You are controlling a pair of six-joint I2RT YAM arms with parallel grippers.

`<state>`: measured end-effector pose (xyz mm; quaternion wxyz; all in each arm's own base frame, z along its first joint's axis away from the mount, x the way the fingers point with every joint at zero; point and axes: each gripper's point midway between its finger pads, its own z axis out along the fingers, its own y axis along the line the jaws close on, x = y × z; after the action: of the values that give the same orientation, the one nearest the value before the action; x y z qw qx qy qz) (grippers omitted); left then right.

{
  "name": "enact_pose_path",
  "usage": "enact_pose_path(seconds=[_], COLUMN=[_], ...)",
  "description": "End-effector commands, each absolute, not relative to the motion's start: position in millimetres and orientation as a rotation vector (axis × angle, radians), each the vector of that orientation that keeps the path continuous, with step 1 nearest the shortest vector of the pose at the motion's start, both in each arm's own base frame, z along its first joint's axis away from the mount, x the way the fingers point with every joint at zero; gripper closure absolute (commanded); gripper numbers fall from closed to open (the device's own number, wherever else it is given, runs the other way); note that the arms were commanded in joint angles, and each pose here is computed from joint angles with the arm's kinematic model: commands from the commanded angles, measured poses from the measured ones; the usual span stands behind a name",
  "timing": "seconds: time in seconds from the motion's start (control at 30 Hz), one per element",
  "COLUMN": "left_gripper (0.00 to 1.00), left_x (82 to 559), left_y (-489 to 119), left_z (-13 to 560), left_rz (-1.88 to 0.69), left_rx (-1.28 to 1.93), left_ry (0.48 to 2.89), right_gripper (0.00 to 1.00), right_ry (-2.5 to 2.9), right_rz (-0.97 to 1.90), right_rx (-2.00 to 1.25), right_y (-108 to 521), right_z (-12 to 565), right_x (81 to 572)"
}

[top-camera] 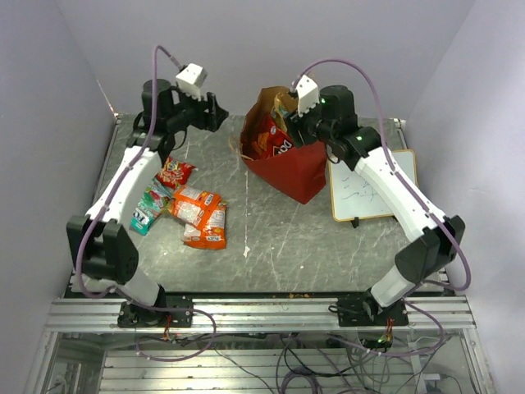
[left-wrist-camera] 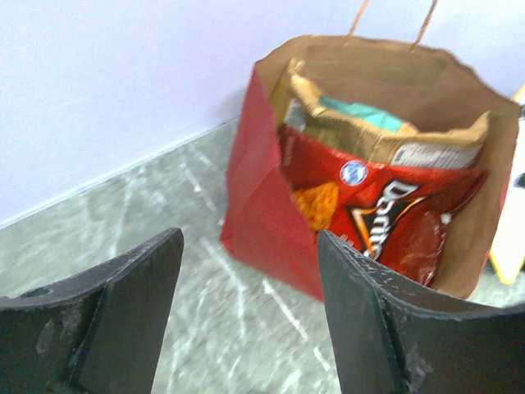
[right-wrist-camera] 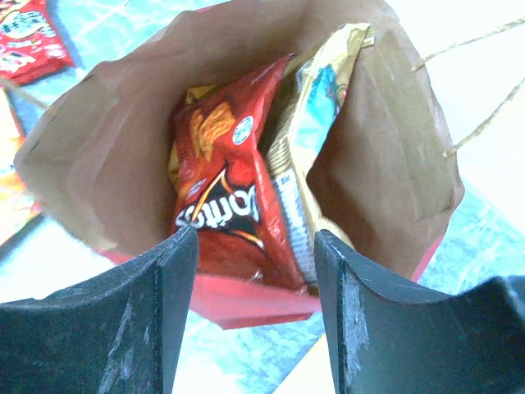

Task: Place the snacks into the paper bag
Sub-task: Place the snack in the paper bag, then pick up the snack from the center of the board.

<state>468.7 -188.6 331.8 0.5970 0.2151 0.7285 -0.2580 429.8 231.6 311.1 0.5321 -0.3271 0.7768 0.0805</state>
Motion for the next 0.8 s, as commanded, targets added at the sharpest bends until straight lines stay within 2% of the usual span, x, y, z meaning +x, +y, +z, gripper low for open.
enact_pose_path(seconds=[0.0, 0.2, 0.43, 0.6, 0.77], left_gripper=[0.21, 0.2, 0.2, 0.2, 0.21], left_x=[446, 404, 358, 329, 307], left_y=[-137, -60, 40, 95, 141], left_z=[328, 281, 239, 210, 185], left_rz=[-0.387, -0.126, 0.098, 0.137, 0.122], left_rx=[0.525, 0.462, 0.274, 0.134, -0.01], left_ry=[1.717, 1.887, 2.04, 2.117, 2.168], right_gripper=[0.41, 0.39, 0.37, 0.34, 0.32], right_ry=[1.75, 1.684, 1.632, 1.573, 1.566], right_rz=[0.251, 0.312, 0.476, 0.626, 0.641], right_rx=[-0.798, -0.828, -0.926, -1.02, -1.025], right_y=[229, 213, 224, 234, 231], right_z=[341, 354, 348, 347, 351], right_x=[403, 376, 353, 328, 323])
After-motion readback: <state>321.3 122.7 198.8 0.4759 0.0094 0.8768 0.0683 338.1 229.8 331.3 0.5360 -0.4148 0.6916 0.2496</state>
